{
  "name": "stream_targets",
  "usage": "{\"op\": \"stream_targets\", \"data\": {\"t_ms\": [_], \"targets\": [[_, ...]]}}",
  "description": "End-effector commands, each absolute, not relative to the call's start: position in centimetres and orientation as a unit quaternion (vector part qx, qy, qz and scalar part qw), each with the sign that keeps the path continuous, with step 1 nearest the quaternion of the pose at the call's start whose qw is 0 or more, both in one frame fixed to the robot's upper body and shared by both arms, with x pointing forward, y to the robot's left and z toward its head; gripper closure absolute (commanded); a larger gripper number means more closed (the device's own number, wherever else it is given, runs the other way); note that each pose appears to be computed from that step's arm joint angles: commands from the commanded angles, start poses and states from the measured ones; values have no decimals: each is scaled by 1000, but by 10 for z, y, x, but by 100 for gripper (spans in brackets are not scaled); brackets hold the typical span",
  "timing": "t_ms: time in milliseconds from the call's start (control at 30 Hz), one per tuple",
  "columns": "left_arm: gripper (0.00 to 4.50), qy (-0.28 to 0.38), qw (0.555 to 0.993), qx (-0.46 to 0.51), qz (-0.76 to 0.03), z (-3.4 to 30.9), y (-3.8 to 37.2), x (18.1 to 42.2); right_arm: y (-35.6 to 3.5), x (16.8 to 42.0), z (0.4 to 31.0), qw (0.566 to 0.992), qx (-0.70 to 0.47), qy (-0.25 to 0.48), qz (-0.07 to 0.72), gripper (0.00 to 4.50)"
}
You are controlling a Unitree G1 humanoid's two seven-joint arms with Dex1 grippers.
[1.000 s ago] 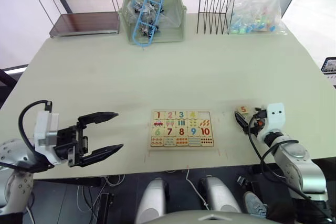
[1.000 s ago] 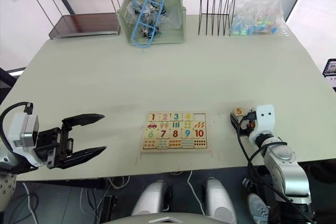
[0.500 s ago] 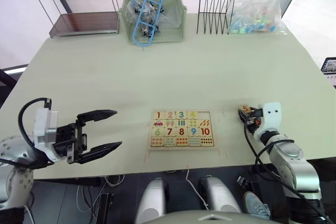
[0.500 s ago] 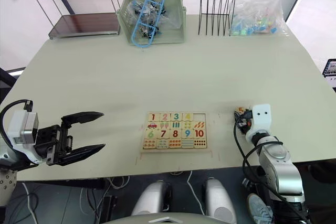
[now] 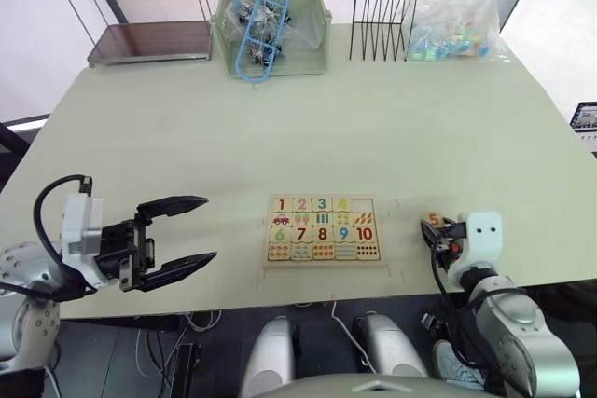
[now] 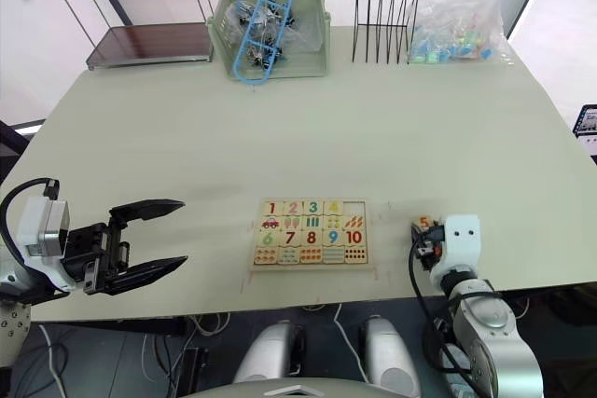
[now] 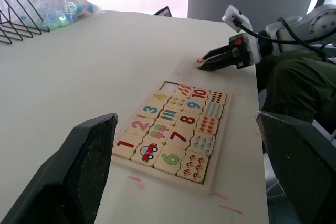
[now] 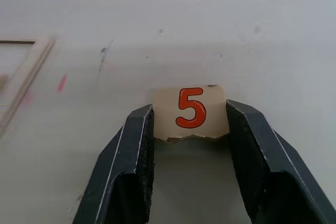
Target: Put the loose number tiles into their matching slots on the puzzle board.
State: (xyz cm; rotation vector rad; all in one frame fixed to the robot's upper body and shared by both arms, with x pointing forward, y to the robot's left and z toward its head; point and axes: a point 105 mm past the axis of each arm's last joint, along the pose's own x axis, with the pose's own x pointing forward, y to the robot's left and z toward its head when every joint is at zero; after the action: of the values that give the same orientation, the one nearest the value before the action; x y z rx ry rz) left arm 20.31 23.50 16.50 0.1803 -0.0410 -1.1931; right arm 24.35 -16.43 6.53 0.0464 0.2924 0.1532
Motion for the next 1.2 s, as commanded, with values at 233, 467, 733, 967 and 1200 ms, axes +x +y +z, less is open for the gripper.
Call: {"op": "stream_targets", "data": {"t_ms": [233, 467, 733, 967, 1200], "targets": [[0, -28, 821, 97, -562, 169, 236, 205, -160, 235, 71, 985, 29, 155, 64, 255], [0, -27, 821, 99, -561, 168, 236, 205, -161, 236, 82, 990, 37, 116, 66, 9], [0, -27, 822, 96, -560, 167, 235, 205, -187, 233, 107, 993, 0, 39, 111, 9], [0, -26, 824, 93, -558, 165, 235, 205, -204, 243, 117, 970, -49, 5, 238, 9], [0, -14, 820, 94, -564, 162, 237, 200, -212, 251, 121, 917, -104, 18, 384, 9]]}}
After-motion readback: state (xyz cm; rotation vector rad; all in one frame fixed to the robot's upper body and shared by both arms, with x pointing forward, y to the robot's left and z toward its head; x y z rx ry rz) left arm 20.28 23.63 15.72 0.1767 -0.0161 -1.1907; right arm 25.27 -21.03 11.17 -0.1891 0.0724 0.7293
